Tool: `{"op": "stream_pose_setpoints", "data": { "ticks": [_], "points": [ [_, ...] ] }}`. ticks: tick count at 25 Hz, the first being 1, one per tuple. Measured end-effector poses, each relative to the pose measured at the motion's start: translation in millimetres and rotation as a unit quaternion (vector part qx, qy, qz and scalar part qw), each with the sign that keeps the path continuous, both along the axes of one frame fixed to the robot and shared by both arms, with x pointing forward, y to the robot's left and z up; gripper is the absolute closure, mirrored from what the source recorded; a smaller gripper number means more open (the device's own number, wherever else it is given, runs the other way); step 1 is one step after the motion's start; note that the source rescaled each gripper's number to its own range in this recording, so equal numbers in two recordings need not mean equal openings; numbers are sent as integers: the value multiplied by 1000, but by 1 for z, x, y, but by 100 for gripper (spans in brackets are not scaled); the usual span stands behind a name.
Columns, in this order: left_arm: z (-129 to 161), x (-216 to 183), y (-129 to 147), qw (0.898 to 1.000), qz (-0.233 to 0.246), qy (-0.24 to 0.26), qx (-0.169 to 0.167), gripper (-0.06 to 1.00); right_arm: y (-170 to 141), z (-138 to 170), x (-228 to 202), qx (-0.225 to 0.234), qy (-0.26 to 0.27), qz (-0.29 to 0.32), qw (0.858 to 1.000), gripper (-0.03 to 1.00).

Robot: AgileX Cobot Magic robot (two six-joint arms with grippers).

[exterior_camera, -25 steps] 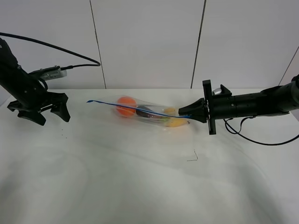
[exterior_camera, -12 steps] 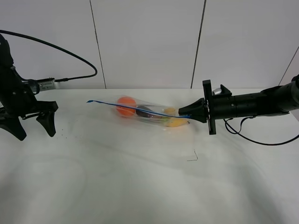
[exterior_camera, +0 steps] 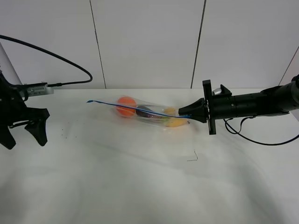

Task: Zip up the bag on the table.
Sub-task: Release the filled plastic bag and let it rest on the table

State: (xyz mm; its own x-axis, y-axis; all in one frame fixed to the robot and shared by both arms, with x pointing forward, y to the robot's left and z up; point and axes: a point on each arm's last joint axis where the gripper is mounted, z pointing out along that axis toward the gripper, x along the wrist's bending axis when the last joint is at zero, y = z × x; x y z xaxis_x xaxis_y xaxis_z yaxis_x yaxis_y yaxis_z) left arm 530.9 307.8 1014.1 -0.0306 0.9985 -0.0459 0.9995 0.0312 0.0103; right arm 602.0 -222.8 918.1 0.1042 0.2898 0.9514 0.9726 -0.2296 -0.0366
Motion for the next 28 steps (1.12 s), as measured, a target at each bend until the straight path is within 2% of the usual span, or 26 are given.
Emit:
{"op": "stream_pose_setpoints", "data": {
  "ticks": [8,15,17,23,28],
  "points": [
    [12,-92,-3,999,-29,-36,3,-5,0,0,0,0,0,0,1000,97],
    [-8,-161,-6,997,-28,-74,6,-5,0,0,0,0,0,0,1000,97],
    [-12,-173,-6,995,-29,-94,8,-5,0,0,0,0,0,0,1000,97],
    [3,-190,-7,983,-28,-181,14,-5,0,0,0,0,0,0,1000,97],
    [12,-201,-7,974,-28,-225,18,-5,0,0,0,0,0,0,1000,97]
  ]
}}
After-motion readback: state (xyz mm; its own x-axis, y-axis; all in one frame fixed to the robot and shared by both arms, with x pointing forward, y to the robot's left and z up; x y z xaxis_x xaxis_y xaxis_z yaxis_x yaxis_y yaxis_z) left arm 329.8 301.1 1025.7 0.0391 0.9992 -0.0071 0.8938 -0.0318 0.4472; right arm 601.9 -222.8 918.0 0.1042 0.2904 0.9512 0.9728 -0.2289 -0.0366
